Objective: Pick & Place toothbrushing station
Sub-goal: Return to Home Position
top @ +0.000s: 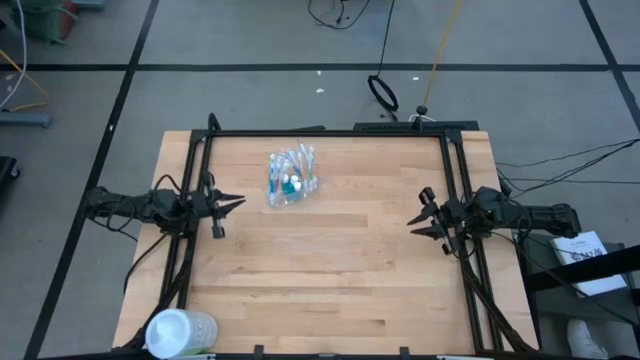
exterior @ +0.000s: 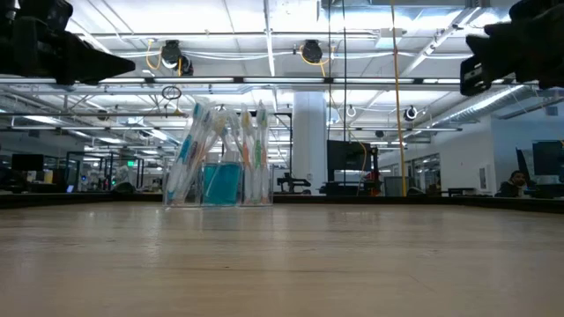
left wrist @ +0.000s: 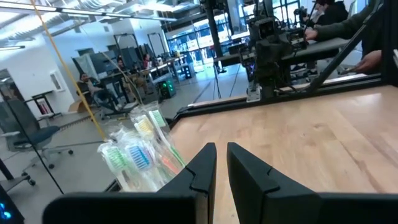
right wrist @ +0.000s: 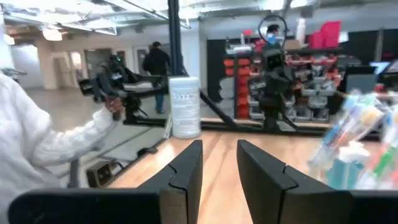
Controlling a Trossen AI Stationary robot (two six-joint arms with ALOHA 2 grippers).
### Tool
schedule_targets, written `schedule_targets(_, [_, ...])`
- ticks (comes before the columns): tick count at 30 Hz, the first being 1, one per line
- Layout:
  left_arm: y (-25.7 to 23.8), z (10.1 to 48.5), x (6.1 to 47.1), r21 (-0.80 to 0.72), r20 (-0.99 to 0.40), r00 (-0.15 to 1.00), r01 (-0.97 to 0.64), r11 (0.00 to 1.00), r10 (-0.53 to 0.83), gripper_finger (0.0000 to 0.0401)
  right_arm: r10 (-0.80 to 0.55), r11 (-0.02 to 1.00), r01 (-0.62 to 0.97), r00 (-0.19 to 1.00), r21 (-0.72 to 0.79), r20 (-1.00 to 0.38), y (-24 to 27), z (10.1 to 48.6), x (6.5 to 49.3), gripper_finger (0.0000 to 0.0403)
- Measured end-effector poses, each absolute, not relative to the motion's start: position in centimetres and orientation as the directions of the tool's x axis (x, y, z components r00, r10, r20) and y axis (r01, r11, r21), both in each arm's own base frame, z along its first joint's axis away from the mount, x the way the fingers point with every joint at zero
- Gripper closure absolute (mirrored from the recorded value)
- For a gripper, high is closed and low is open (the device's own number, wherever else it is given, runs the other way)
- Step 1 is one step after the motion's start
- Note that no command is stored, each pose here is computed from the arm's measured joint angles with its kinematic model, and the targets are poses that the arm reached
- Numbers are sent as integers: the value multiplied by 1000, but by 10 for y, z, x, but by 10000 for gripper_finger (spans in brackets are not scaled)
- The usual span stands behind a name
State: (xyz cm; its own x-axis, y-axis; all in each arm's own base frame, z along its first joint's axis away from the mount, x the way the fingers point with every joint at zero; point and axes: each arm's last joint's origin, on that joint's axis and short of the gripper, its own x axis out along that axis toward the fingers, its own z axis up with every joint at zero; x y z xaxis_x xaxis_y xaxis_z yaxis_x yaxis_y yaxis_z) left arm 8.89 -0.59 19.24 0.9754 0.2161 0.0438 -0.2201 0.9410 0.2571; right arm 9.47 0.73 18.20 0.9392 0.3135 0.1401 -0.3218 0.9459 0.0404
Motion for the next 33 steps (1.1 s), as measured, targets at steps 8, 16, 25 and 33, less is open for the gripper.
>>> schedule_targets(8, [-8,176,95,253,78,981,-193,948,179,357,259,965,-261,955,-3,145,6,182,96,312])
schedule_targets(16, [-8,174,96,215,64,979,-204,955,194,357,259,966,-257,959,-28,117,6,179,97,312])
schedule_targets(25, [-8,174,96,250,61,979,-204,946,195,357,259,965,-250,959,-80,119,6,179,97,312])
schedule_targets(33, [-8,174,96,251,62,979,-204,946,195,357,259,958,-239,959,-158,118,6,179,97,312])
